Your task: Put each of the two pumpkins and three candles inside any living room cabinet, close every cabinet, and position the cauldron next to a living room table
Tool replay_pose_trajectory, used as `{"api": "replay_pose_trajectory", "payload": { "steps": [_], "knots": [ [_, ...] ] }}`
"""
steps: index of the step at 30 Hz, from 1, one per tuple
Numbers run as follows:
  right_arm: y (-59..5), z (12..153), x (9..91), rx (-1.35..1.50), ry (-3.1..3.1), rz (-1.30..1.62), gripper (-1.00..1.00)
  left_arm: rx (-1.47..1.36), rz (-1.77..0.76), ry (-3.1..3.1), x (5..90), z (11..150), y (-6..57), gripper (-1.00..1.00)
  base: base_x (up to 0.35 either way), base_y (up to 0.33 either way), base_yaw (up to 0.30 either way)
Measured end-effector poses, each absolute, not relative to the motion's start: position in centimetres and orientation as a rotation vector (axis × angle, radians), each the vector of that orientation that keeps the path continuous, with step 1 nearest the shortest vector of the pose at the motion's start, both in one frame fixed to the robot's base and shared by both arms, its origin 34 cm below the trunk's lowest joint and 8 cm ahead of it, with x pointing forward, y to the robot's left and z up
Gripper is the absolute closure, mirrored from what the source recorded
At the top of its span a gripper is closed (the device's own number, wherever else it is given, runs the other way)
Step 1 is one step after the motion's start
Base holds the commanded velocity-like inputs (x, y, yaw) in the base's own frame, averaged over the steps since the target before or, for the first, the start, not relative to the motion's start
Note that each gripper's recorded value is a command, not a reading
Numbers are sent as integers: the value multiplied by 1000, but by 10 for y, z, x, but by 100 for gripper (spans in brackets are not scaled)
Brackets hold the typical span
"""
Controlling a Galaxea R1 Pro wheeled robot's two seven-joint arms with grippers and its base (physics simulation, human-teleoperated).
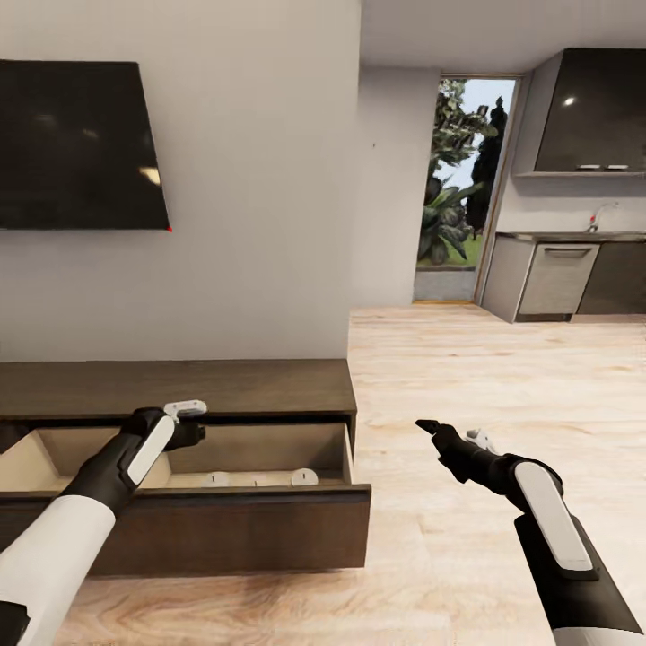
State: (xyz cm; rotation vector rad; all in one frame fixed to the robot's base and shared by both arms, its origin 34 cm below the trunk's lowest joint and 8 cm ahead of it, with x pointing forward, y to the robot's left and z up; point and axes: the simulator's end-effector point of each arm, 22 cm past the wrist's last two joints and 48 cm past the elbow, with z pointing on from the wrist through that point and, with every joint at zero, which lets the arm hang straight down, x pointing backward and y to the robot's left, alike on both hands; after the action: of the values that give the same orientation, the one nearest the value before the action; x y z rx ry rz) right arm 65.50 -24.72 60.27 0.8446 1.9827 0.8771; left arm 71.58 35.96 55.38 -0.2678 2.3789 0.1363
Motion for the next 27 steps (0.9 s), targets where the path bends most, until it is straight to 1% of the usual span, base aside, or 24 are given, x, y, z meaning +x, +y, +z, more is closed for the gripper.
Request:
{"api": "replay_pose_trajectory", "payload": {
  "steps": [11, 21, 27],
  "knots": [
    [-243, 629, 650, 819, 1945, 906, -100, -267, 126, 2331, 713, 586, 360, -100, -338, 21, 0],
    [-242, 650, 644, 794, 1920, 912, -100, -267, 114, 2298, 709, 612, 359, -100, -337, 131, 0],
    [-208, 655, 642, 708, 1975, 908, -100, -264, 99, 2292, 711, 626, 356, -100, -332, 157, 0]
  ]
}}
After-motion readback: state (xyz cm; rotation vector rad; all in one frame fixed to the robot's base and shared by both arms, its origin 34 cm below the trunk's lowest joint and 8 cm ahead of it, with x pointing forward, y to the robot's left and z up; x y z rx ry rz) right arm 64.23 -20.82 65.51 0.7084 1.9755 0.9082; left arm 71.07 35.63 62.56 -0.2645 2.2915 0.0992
